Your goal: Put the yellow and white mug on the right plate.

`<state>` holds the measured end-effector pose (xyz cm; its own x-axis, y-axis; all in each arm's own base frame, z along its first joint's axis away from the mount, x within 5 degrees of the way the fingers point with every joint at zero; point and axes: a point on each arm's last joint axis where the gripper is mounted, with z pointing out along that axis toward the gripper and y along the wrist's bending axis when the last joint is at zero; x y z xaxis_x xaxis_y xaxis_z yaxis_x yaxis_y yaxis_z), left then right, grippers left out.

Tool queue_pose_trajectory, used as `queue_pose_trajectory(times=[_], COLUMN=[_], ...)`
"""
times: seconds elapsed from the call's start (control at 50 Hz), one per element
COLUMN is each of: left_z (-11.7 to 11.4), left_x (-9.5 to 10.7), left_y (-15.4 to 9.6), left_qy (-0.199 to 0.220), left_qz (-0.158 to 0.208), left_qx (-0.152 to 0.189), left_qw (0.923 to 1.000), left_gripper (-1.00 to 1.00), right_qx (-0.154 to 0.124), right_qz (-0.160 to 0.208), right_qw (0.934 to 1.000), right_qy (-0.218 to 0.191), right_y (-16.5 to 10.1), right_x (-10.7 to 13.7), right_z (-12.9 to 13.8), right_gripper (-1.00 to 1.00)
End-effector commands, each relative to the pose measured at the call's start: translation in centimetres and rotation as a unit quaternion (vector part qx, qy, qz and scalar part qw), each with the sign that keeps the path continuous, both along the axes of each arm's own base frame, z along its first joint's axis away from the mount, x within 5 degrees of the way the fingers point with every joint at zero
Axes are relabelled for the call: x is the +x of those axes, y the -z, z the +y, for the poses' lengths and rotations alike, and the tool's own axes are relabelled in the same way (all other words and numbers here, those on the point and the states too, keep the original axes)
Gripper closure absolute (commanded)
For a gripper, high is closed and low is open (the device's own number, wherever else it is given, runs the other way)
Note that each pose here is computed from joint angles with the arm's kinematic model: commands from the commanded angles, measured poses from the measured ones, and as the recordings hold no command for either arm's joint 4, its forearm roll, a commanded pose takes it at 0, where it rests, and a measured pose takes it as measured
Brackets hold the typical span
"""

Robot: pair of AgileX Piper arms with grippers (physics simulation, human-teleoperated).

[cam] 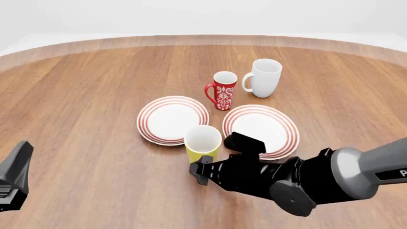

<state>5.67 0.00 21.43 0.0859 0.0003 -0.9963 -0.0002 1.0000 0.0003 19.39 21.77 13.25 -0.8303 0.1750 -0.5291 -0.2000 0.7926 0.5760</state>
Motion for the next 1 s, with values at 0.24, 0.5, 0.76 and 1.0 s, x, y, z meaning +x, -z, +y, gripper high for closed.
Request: queue_pose_trajectory(times=[0.24, 0.5, 0.76, 1.0], left_z=[0.0, 0.0, 0.0, 0.0], left_x=[0.0, 0.0, 0.0, 0.0], left_y=[0.0, 0.0, 0.0, 0.0], left_qy=[0.000, 0.000, 0.000, 0.000], left_qz=[0.000, 0.000, 0.000, 0.000], left_qx=[0.000, 0.000, 0.001, 0.000], left_qw=[1.0000, 1.0000, 1.0000, 1.0000], left_gripper=[-1.00, -1.00, -1.00, -1.00], right_qx=[0.004, -0.001, -0.011, -0.029], right_qz=[0.000, -0.007, -0.016, -0.033], right_qw=[1.0000, 1.0000, 0.9998, 0.9990], right_qy=[-0.001, -0.002, -0.007, -0.009], right_y=[0.2, -0.3, -2.1, -4.9], right_x=[-0.1, 0.3, 0.3, 0.9], right_z=[0.2, 0.1, -0.3, -1.3], right_gripper=[1.00, 1.00, 1.00, 1.00])
